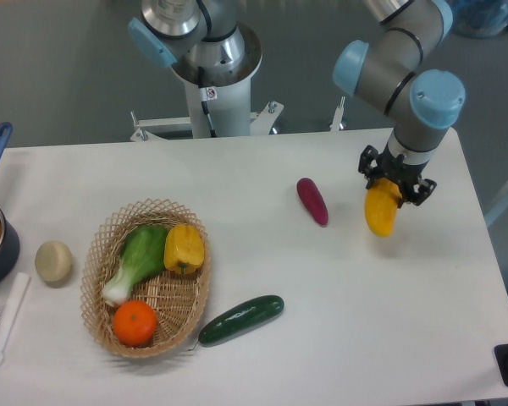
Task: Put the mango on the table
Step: 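Lower the yellow mango toward the table surface with the gripper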
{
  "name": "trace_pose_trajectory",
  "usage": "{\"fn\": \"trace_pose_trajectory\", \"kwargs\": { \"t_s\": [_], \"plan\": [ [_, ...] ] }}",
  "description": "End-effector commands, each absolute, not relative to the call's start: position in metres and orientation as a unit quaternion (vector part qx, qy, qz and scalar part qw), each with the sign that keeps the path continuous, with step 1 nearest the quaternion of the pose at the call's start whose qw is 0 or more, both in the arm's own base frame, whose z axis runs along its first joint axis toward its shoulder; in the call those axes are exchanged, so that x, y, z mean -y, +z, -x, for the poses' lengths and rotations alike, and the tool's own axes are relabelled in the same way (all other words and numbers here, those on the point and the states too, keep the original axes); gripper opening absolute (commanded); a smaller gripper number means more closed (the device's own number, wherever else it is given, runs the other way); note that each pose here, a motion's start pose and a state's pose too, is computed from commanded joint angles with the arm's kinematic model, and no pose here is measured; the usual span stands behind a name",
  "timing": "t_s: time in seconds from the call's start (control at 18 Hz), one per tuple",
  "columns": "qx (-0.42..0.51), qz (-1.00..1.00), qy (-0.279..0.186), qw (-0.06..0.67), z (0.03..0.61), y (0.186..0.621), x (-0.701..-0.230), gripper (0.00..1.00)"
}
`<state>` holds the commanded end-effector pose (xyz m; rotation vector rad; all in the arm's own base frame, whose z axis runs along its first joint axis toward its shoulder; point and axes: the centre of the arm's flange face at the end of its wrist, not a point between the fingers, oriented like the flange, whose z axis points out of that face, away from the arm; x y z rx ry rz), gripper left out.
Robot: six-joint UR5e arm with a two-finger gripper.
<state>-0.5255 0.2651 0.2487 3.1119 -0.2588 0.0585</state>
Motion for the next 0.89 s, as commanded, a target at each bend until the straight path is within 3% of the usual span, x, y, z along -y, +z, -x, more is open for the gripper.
{"fn": "trace_pose_trajectory", "kwargs": {
  "t_s": [0.22,0.33,0.89],
  "plan": [
    [0.078,-0.997,0.025,0.011,0.524,0.242,-0.268,0.45],
    [0.076,-0.997,0.028,0.011,0.524,0.238,-0.269,0.54],
    [0.056,-0.998,0.032,0.012,0.534,0.227,-0.275,0.54]
  ]
}}
